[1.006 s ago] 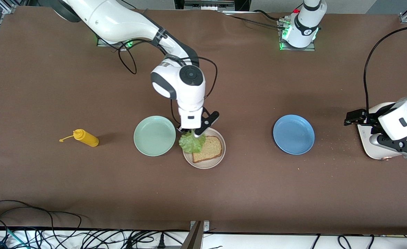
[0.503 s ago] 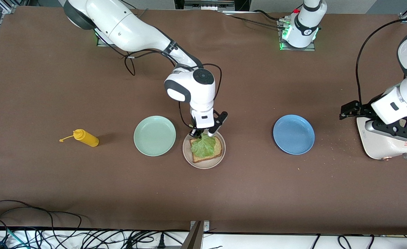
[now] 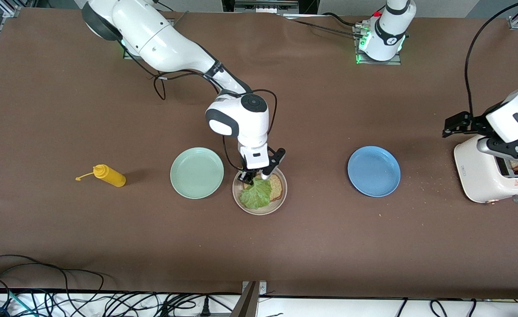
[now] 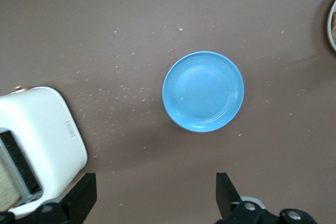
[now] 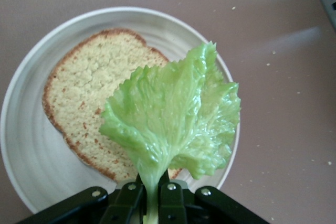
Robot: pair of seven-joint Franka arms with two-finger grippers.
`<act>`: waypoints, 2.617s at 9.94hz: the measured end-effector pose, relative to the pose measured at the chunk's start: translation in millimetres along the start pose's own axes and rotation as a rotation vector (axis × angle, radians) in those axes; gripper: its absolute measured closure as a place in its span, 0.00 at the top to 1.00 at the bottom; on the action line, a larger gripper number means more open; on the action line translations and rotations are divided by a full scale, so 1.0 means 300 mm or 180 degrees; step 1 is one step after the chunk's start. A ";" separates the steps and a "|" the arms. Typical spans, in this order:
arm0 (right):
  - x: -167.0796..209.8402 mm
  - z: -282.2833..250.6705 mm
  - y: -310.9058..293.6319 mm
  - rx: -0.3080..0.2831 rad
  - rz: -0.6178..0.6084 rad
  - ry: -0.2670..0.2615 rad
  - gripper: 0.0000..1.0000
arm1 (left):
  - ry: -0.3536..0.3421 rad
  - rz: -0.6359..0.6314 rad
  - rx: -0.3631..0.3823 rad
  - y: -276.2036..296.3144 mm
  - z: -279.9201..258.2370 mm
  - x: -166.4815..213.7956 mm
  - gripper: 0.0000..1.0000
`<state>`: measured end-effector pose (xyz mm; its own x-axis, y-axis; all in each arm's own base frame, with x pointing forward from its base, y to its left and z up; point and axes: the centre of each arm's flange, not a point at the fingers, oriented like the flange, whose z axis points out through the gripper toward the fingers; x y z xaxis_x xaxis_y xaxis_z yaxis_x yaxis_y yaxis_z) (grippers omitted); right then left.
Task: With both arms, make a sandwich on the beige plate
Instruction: 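Lower the lettuce onto the toast while the left gripper reaches the toaster, then raise the right gripper and move it toward the yellow mustard bottle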
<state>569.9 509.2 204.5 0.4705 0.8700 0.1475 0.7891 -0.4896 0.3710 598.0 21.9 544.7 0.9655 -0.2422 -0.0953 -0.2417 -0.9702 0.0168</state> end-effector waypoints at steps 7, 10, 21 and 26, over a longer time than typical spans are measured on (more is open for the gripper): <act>0.016 0.000 -0.064 0.0020 0.0056 0.0024 0.48 | 0.0025 -0.0135 0.0098 -0.120 -0.106 -0.054 1.00; 0.016 -0.002 -0.027 0.0011 0.0120 0.0031 0.91 | 0.0016 -0.0100 0.0096 -0.100 -0.104 -0.045 1.00; -0.480 -0.709 1.012 0.0731 0.2169 -0.0955 1.00 | -0.0162 -0.0420 0.0044 -0.342 0.028 -0.038 1.00; -0.899 -0.864 1.291 0.0624 0.2606 -0.1585 1.00 | -0.0129 -0.0513 0.0049 -0.399 0.021 -0.059 1.00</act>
<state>646.3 100.2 546.2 0.9795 0.1547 -0.1292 0.1747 -0.9714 0.1608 609.2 142.5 538.1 0.9873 -0.0827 -0.1356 -0.0858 -0.9962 -0.0171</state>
